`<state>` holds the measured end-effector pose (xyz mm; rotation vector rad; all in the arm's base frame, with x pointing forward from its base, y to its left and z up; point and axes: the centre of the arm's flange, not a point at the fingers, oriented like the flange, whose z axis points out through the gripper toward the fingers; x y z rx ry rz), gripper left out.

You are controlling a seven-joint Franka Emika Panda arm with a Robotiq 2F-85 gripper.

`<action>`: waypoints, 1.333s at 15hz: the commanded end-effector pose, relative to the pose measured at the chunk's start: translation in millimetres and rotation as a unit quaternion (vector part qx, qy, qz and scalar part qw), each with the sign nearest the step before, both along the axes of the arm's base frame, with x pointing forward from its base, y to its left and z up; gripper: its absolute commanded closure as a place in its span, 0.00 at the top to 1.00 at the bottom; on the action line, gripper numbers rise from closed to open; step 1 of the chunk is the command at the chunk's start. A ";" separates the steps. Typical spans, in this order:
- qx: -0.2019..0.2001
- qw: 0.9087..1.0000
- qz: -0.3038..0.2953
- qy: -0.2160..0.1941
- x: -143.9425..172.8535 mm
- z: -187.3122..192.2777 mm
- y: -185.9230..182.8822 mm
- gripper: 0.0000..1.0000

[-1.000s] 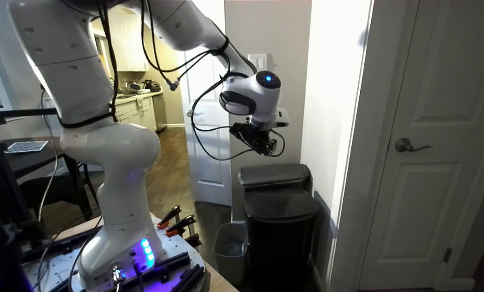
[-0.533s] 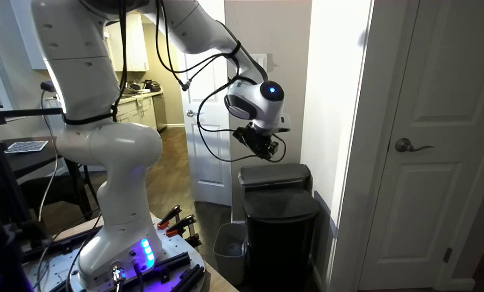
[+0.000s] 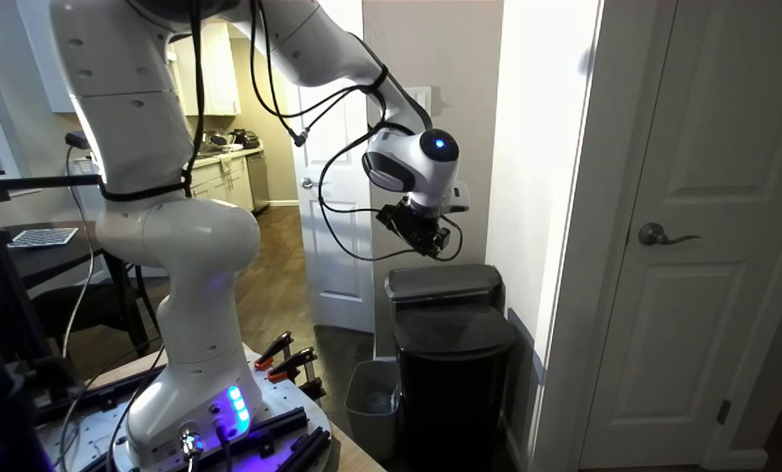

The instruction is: Open the lid of the black bin

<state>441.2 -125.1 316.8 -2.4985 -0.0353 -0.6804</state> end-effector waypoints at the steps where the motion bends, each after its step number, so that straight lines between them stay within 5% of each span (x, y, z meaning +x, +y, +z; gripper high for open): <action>1: -0.007 1.000 0.001 0.018 5.1 -25.6 -7.7 1.00; 11: 0.083 0.996 -0.031 0.033 41.0 -162.3 -59.4 1.00; 20: 0.104 0.992 -0.065 -0.030 89.7 -252.2 -62.7 1.00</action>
